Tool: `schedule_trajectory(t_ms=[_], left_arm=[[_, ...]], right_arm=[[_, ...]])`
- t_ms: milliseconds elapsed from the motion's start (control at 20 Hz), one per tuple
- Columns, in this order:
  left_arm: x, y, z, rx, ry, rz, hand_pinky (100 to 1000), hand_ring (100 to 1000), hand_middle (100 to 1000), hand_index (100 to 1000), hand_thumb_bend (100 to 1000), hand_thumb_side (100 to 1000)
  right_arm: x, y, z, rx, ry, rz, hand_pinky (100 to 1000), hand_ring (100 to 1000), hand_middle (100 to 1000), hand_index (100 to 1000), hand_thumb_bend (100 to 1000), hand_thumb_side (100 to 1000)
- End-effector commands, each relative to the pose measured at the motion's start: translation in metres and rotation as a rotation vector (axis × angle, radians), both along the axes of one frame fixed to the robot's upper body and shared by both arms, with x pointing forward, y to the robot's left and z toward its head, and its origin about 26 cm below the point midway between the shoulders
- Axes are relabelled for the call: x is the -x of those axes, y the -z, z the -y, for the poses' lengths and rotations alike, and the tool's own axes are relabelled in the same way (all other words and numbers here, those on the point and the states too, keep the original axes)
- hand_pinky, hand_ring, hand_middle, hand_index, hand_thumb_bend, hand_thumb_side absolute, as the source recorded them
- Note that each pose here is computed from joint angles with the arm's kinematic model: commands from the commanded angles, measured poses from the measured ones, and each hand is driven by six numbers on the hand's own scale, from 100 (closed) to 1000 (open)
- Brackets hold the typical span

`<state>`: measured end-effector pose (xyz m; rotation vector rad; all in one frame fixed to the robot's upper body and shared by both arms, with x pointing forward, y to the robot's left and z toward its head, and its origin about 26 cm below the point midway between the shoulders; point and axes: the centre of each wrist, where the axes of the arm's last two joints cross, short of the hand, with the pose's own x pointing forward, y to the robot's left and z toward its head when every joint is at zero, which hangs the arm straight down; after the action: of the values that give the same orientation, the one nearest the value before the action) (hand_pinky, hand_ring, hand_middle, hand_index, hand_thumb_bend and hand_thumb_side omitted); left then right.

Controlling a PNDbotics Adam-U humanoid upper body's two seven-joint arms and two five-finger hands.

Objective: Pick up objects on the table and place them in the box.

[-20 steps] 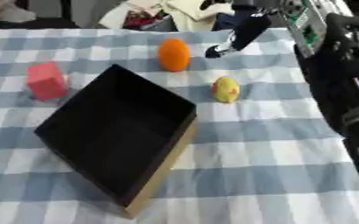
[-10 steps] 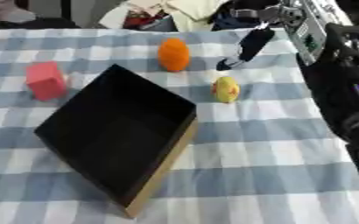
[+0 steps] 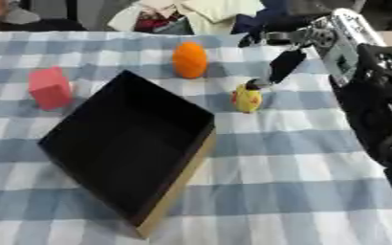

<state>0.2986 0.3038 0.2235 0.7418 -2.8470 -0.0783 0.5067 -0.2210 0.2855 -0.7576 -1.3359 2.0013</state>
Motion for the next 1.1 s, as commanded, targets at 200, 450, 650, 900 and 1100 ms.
schedule_trajectory(t_ms=[200,450,650,900,1100], left_arm=[[0.003,-0.008,-0.003,-0.026,-0.008,0.021,532,723,662,830,175,892],[0.003,-0.008,-0.002,-0.024,-0.003,0.021,531,723,662,829,175,893],[0.003,-0.007,-0.001,-0.02,0.002,0.018,529,722,662,829,174,893],[0.003,-0.007,0.0,-0.019,0.005,0.014,528,722,662,828,174,892],[0.002,-0.006,0.0,-0.021,0.009,0.011,527,722,662,828,174,892]], right_arm=[[0.002,-0.006,0.019,0.152,-0.089,-0.108,931,919,870,948,425,575],[0.003,0.005,0.021,0.098,-0.064,-0.093,915,906,849,933,440,573],[0.002,0.02,0.016,0.073,-0.044,-0.068,902,891,821,918,473,571],[0.002,0.025,0.011,0.07,-0.061,-0.044,887,876,786,895,493,571],[0.001,0.03,0.008,0.073,-0.059,-0.037,877,869,767,878,492,575]])
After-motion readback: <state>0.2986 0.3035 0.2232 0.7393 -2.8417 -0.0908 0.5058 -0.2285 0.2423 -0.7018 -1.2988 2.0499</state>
